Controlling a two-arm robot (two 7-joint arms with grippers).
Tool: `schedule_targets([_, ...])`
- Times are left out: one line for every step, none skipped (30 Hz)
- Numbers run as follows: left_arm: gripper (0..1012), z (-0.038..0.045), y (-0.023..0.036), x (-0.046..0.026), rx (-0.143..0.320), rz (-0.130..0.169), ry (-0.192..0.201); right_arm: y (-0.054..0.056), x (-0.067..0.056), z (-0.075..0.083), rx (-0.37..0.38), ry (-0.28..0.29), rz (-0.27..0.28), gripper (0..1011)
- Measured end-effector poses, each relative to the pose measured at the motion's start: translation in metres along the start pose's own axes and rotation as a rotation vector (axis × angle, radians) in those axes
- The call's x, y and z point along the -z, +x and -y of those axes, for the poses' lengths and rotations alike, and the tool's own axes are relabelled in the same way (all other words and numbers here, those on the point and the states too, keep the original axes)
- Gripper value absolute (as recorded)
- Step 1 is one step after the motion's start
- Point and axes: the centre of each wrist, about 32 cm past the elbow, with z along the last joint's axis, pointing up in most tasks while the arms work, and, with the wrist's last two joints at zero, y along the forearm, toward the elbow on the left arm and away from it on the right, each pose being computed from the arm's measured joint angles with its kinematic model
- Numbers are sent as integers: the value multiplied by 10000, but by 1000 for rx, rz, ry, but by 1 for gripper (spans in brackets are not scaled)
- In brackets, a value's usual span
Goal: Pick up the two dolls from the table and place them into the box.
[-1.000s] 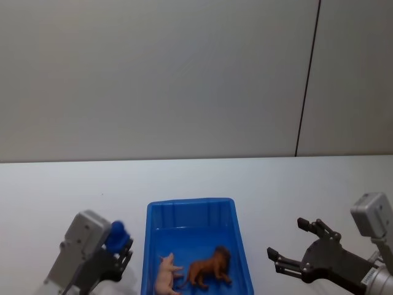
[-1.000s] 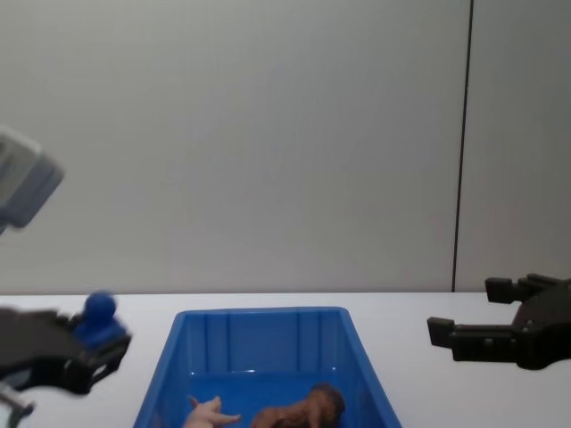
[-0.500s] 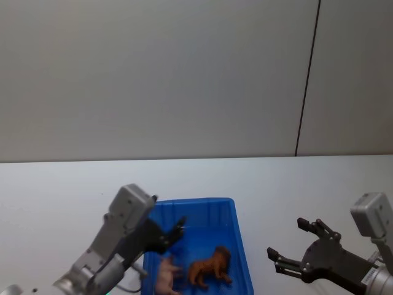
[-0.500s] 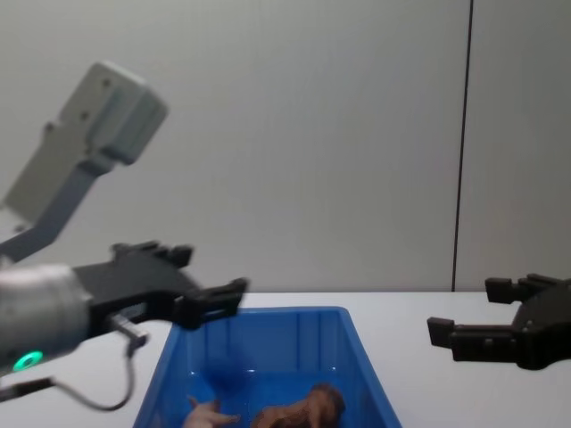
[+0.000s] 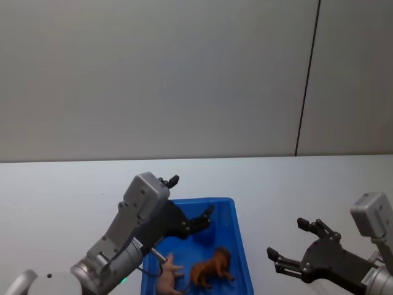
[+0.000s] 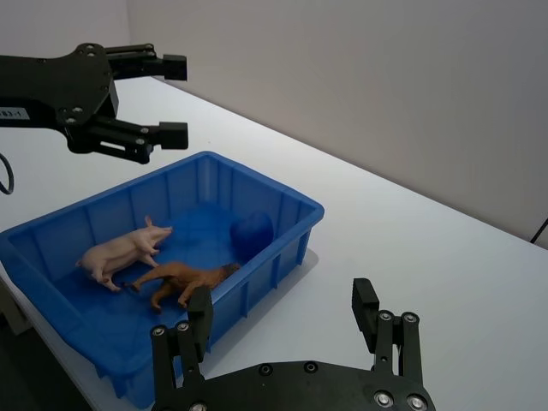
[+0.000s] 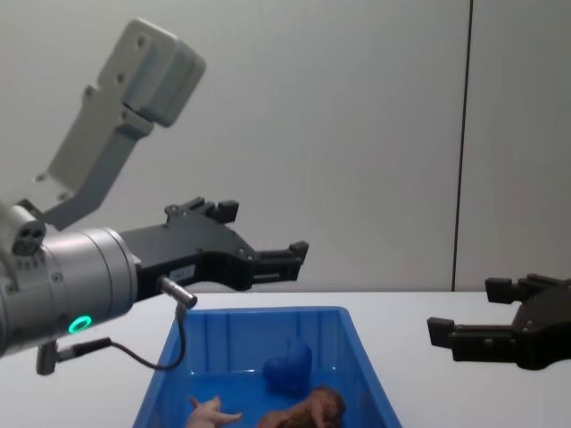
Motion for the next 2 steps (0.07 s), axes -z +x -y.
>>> schedule_targets([1001, -6, 13, 0, 2, 1, -12, 0, 0, 0, 0, 0, 0, 1001])
schedule_targets([1001, -11, 22, 0, 3, 2, -18, 0, 0, 0, 0, 0, 0, 1001])
